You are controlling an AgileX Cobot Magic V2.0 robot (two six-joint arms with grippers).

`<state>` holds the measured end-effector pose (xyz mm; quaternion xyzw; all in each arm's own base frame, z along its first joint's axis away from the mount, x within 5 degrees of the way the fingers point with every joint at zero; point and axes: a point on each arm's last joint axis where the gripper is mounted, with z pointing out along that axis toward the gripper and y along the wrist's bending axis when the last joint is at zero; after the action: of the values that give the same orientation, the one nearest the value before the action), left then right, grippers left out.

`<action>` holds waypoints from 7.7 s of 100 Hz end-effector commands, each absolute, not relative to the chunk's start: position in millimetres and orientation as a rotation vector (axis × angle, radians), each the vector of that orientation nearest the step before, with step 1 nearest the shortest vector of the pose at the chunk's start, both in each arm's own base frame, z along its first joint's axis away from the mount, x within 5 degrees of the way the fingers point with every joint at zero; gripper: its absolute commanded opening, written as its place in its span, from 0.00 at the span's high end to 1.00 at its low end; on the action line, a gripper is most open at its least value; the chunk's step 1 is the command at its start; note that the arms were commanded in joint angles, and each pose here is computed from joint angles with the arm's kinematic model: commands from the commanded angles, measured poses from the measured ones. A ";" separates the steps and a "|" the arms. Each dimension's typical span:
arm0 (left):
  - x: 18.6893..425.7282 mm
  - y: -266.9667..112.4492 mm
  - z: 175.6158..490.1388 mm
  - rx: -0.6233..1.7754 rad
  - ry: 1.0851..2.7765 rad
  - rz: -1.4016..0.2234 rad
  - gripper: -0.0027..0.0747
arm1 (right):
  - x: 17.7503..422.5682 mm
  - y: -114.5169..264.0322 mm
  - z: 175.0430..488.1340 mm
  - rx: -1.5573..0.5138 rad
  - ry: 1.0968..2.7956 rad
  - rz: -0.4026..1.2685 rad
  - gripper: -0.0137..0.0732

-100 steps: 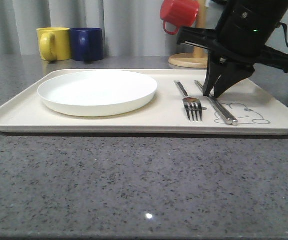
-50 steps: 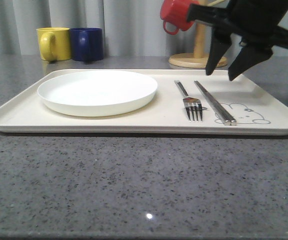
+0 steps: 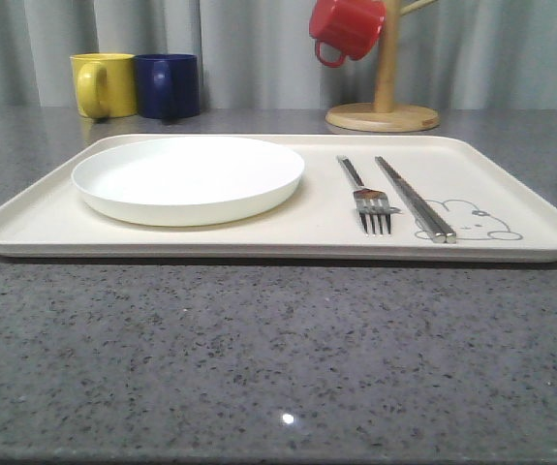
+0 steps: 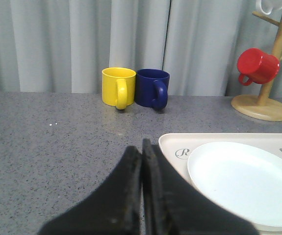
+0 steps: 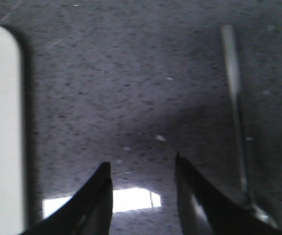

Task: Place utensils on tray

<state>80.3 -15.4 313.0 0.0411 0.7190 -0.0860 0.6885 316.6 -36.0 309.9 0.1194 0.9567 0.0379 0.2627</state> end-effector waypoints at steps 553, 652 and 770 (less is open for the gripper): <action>79.9 -13.7 327.9 0.066 1.515 -0.193 0.99 | 72.2 -3.7 340.8 0.110 1.698 0.067 0.92; 79.9 -13.7 327.9 0.066 1.515 -0.193 0.99 | 48.1 0.1 237.4 0.068 1.382 0.087 0.92; 79.9 -13.7 327.9 0.066 1.515 -0.193 0.99 | 52.4 0.1 220.1 0.068 1.367 0.086 0.92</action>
<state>80.3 -15.4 313.0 0.0411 0.7190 -0.0860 0.6885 56.6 0.5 204.2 0.0353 0.6811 0.0437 0.7300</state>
